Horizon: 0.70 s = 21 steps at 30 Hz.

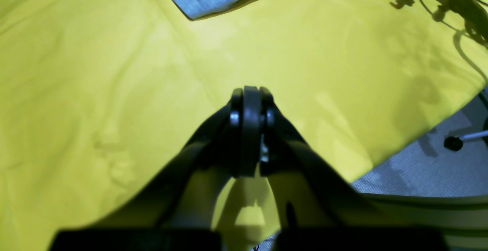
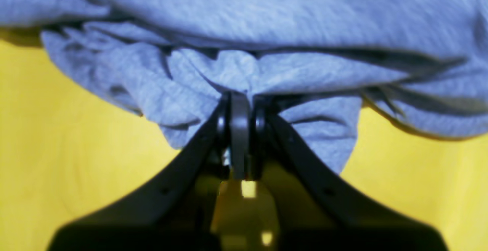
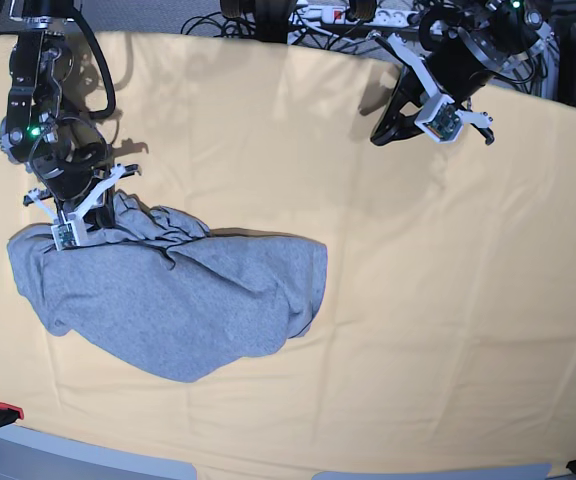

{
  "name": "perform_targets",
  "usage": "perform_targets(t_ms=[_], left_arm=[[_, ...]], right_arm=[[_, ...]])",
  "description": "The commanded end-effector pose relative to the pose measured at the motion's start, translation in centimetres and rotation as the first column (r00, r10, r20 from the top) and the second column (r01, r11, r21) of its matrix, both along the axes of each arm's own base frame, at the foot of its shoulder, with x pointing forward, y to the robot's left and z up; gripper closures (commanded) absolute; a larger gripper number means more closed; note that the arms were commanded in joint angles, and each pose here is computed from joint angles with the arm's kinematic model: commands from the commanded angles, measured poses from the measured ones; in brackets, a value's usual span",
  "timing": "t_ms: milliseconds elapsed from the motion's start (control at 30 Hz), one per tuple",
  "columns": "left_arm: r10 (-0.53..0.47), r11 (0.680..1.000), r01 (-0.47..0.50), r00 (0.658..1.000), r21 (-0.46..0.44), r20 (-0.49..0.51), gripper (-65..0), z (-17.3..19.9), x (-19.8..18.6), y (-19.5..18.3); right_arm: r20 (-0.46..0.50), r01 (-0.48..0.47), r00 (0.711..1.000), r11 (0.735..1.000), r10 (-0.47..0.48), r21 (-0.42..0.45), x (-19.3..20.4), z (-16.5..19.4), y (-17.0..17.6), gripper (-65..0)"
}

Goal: Layout the t-shirt on the table in an organized manner, then fold the t-shirt properly

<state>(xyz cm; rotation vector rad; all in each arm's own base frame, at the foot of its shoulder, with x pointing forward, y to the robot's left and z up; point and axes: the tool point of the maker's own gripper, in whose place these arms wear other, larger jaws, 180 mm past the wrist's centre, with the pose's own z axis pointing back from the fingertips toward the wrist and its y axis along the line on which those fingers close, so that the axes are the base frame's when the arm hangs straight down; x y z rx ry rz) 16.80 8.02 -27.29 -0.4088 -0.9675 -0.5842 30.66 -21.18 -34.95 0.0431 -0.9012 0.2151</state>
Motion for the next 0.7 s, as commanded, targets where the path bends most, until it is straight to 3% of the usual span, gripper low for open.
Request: perform_targets(t_ms=[0,167,300,400,533,667], left_arm=[[-0.005,1.000,0.006,1.000,-0.023,0.029,0.0,0.9,0.1,-0.3],[-0.006,1.000,0.006,1.000,-0.023,0.029,0.0,0.9,0.1,-0.3],[-0.008,1.000,0.009,1.000,-0.021,0.029,0.0,0.9,0.1,-0.3],[-0.008,1.000,0.009,1.000,-0.022,0.029,0.0,0.9,0.1,-0.3],[-0.026,0.999,0.027,0.999,-0.022,0.030,0.0,0.9,-0.1,-0.5],[-0.080,0.996,0.081,0.996,-0.023,0.035,0.0,1.0,-0.6,-1.1]], right_arm=[[0.075,-0.033,0.997,0.999,0.033,-0.008,1.0,2.5,0.4,0.0],[0.122,-0.088,0.988,0.992,0.100,-0.096,-0.6,6.4,1.3,0.0],[0.157,-0.062,0.983,0.980,0.092,-0.191,-3.0,8.7,0.3,0.0],[0.166,-0.047,0.983,0.976,0.084,-0.215,-5.1,10.0,-0.1,0.0],[0.104,-0.063,0.990,0.958,0.095,-0.279,-7.9,10.1,-0.8,0.0],[-0.011,-0.022,1.000,0.946,0.020,-0.324,-10.4,8.6,-3.4,0.0]])
